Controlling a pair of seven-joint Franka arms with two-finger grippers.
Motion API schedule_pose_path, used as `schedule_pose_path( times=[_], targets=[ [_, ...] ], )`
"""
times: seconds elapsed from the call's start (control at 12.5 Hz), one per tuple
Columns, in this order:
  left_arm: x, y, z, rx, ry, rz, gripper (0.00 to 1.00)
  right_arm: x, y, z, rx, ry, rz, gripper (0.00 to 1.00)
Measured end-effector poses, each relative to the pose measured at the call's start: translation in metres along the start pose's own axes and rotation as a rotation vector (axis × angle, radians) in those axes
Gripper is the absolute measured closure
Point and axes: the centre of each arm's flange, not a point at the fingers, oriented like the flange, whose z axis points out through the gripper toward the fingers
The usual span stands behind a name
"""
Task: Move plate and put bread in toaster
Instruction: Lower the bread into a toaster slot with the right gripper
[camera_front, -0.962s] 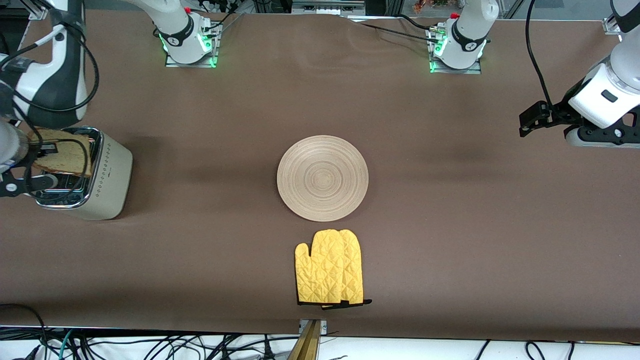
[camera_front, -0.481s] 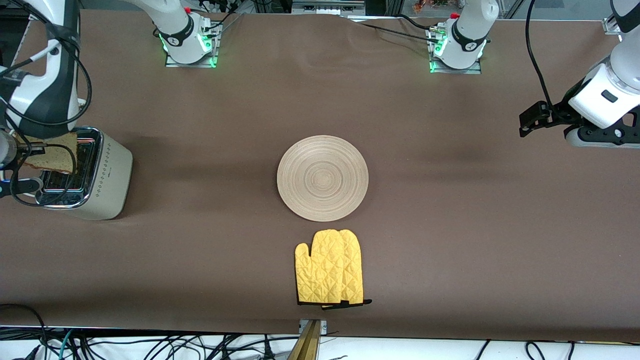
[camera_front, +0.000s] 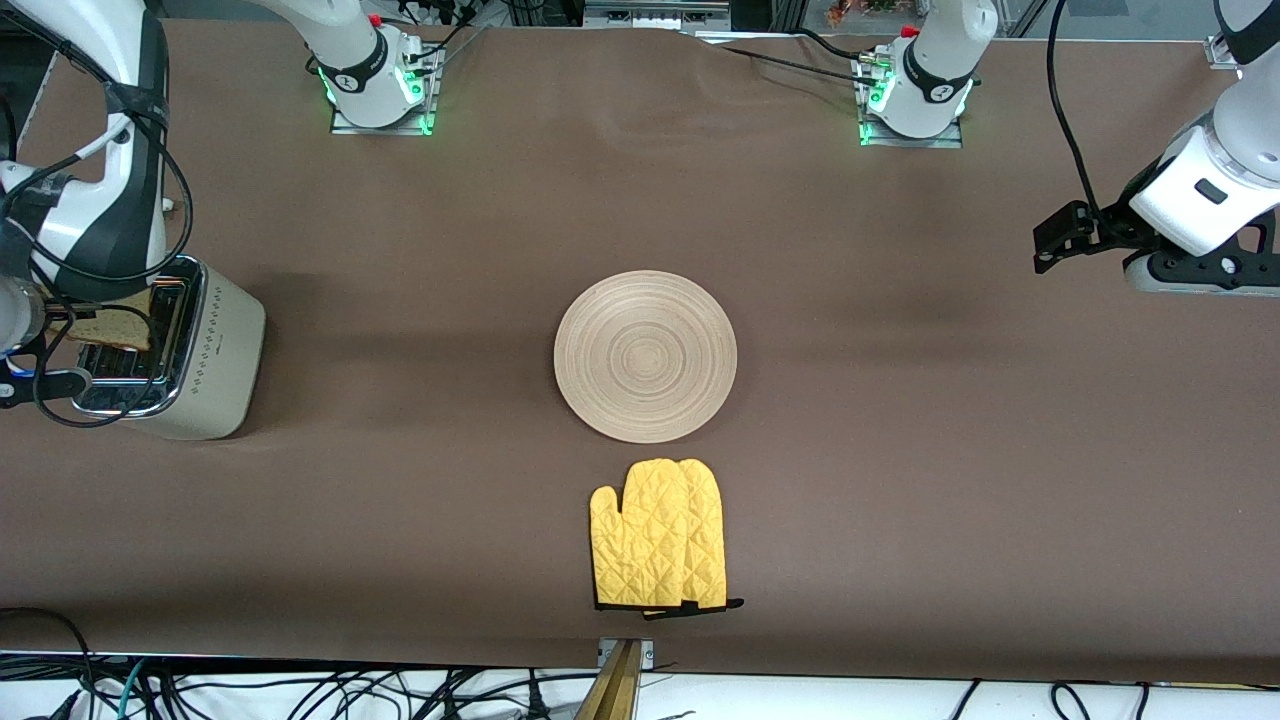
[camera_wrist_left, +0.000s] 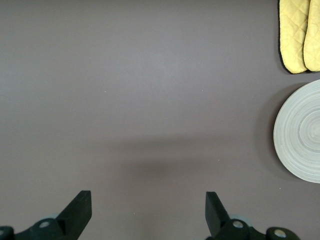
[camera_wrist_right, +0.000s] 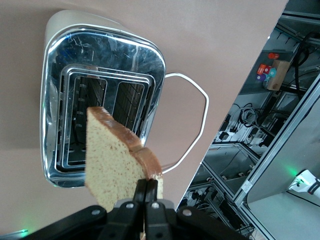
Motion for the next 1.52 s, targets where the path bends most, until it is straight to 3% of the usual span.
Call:
schedule_pose_path(
  times=[1.28, 1.52],
  targets=[
    [-0.001, 0.001, 0.001, 0.001, -0.013, -0.001, 0.00, 0.039, -0.030, 0.019, -0.056, 0.022, 0.111, 0.98],
    [-0.001, 0.000, 0.001, 0.001, -0.013, -0.003, 0.00, 0.042, -0.045, 0.010, -0.046, 0.039, 0.123, 0.70]
  ],
)
